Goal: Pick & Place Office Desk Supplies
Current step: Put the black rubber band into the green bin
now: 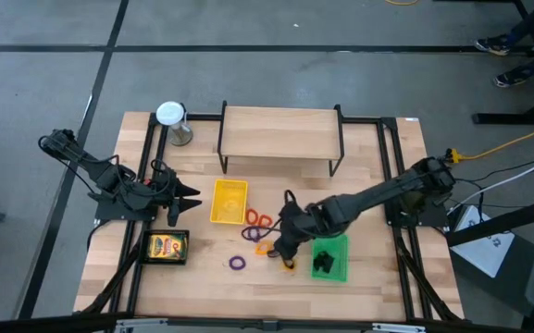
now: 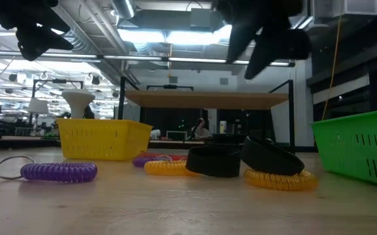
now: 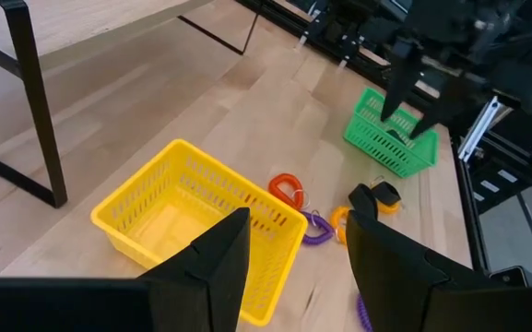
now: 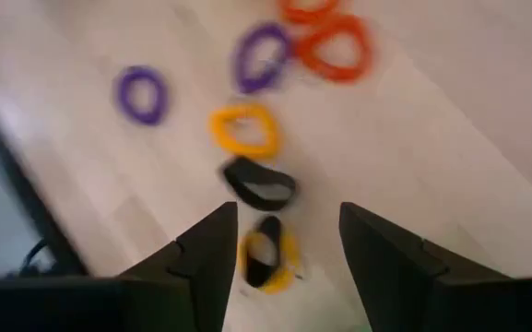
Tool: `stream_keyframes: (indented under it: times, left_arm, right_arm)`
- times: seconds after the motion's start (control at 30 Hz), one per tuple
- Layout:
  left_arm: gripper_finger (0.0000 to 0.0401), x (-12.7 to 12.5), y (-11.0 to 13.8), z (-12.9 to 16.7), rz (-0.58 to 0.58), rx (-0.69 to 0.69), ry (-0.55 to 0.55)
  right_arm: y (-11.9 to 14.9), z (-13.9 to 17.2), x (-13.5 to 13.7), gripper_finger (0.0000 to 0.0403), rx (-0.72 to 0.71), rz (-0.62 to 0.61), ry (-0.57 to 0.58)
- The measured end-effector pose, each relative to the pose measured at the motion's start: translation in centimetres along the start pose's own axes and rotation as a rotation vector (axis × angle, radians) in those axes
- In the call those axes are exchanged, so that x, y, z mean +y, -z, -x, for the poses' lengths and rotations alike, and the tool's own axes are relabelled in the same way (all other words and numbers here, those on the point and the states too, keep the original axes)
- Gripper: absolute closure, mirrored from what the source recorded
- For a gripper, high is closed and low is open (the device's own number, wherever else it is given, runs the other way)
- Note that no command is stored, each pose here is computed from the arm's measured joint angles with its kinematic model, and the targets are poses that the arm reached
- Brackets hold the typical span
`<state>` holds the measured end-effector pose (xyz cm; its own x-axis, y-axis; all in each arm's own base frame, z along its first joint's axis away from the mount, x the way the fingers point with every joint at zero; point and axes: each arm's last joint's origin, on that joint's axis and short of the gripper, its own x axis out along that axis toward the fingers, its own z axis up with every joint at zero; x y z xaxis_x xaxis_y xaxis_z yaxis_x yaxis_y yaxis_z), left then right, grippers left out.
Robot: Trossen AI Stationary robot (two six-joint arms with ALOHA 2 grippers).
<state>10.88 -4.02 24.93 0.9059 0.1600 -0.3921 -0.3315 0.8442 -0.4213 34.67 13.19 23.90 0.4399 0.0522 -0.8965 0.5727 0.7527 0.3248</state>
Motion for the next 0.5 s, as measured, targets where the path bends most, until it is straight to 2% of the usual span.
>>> stream_keyframes:
  times: [0.13, 0.23, 0.5]
  left_arm:
    - [0.0226, 0.0, 0.0, 0.0, 0.000, 0.003, -0.004]
    - [0.0226, 0.1, 0.1, 0.0, -0.008, 0.010, -0.014]
    - [0.0226, 0.2, 0.2, -0.1, -0.004, 0.009, -0.032]
  right_arm:
    - [-0.6, -1.7, 0.3, 0.0209, 0.009, 0.180, -0.043]
    - [-0.6, -3.3, 0.4, 0.0209, 0.027, 0.269, -0.050]
    - [-0.4, -7.3, 0.0, 0.0209, 0.132, 0.306, -0.034]
